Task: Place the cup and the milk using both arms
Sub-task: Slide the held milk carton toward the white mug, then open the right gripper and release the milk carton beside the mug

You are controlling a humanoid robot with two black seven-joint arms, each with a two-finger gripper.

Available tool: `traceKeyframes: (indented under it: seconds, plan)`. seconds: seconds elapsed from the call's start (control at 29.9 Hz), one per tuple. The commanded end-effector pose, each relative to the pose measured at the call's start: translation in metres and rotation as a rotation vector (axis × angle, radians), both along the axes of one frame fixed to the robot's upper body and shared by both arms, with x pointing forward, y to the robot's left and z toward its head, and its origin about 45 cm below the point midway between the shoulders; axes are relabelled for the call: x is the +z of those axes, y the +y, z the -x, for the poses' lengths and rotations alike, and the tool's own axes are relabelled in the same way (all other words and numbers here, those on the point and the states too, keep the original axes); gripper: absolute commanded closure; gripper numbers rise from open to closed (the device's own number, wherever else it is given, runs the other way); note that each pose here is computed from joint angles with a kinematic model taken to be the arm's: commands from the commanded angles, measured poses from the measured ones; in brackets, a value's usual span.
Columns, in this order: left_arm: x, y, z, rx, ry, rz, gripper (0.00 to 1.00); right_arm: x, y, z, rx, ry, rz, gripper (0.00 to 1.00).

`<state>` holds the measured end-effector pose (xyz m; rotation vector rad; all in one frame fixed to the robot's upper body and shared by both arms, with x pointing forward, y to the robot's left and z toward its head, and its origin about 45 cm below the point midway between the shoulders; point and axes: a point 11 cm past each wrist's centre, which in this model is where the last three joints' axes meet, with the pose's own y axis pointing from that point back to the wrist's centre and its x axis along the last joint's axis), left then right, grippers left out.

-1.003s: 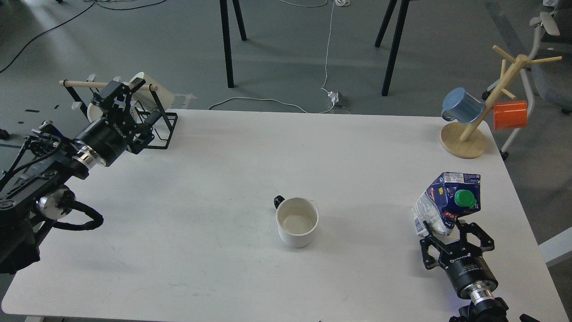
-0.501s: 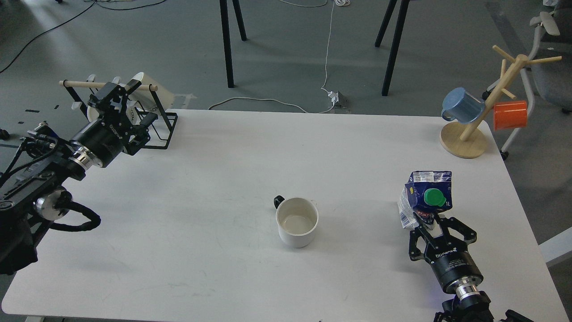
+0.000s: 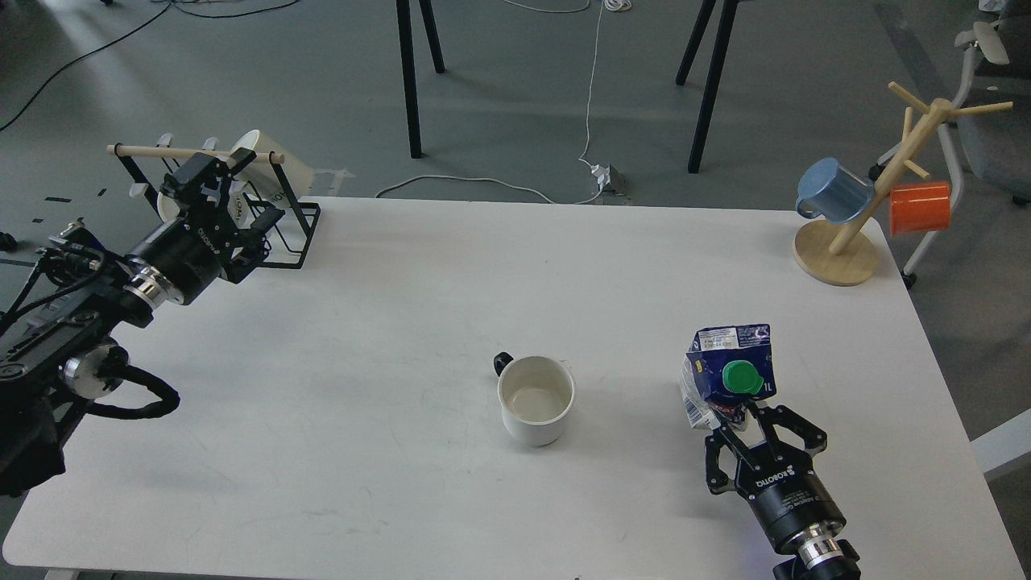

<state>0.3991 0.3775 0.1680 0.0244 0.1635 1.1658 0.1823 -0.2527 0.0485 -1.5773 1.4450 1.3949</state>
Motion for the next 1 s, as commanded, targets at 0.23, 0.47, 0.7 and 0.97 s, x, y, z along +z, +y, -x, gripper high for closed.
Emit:
traceKeyframes:
  seconds: [0.23,0.47,0.7,0.97]
  plan:
    - [-0.001,0.003,0.001,0.007,0.005,-0.007,0.06,0.000,0.039,0.007,0.056,-0.014,-0.052,0.64]
    - [-0.002,0.006,0.001,0.013,0.007,-0.011,0.06,-0.001,0.038,0.007,0.057,-0.013,-0.046,0.64]
    - [-0.002,0.005,0.001,0.012,0.007,-0.010,0.06,-0.001,0.038,0.007,0.061,-0.014,-0.042,0.61]
    - [-0.003,0.006,0.001,0.016,0.009,-0.012,0.06,-0.002,0.037,0.007,0.060,-0.013,-0.040,0.55]
